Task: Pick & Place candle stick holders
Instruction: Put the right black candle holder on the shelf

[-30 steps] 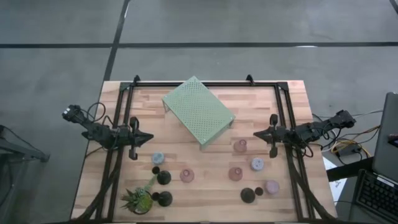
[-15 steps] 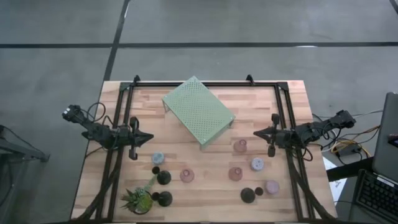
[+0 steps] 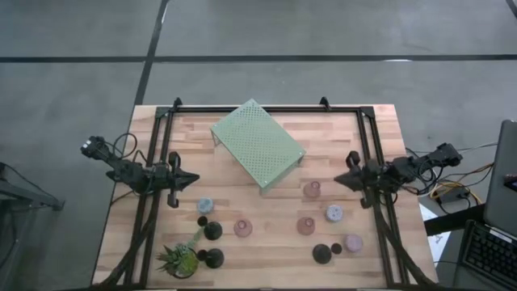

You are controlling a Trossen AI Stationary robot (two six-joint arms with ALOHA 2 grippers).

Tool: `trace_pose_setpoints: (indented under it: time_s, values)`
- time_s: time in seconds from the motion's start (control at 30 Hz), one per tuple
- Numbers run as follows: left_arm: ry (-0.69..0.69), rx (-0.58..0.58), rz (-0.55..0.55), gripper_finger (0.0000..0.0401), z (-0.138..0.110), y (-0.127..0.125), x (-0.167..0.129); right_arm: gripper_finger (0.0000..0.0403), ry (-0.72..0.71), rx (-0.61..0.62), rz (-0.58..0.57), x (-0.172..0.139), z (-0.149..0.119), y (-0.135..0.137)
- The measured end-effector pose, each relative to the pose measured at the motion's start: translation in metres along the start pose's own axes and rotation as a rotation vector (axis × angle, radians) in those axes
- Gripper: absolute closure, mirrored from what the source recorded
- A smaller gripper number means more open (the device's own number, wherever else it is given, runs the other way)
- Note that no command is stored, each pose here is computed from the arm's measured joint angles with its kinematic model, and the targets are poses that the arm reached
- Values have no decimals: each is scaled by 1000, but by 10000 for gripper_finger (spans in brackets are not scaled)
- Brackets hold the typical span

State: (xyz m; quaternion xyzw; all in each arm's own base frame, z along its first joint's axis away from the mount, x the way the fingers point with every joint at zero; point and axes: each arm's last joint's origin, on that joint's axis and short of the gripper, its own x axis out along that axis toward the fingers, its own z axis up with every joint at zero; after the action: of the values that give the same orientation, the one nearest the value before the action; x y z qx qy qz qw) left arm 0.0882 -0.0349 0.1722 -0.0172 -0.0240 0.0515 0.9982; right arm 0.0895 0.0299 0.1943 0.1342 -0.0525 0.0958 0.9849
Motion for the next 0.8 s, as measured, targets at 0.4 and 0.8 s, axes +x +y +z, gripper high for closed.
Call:
trace_pose_setpoints:
  time_s: [0.4,0.8]
  values:
    - [0,0,-1,380,0,0,0,390,216,244,466,9,-10,21]
    - [0,0,0,380,0,0,0,283,432,336,482,28,-39,47]
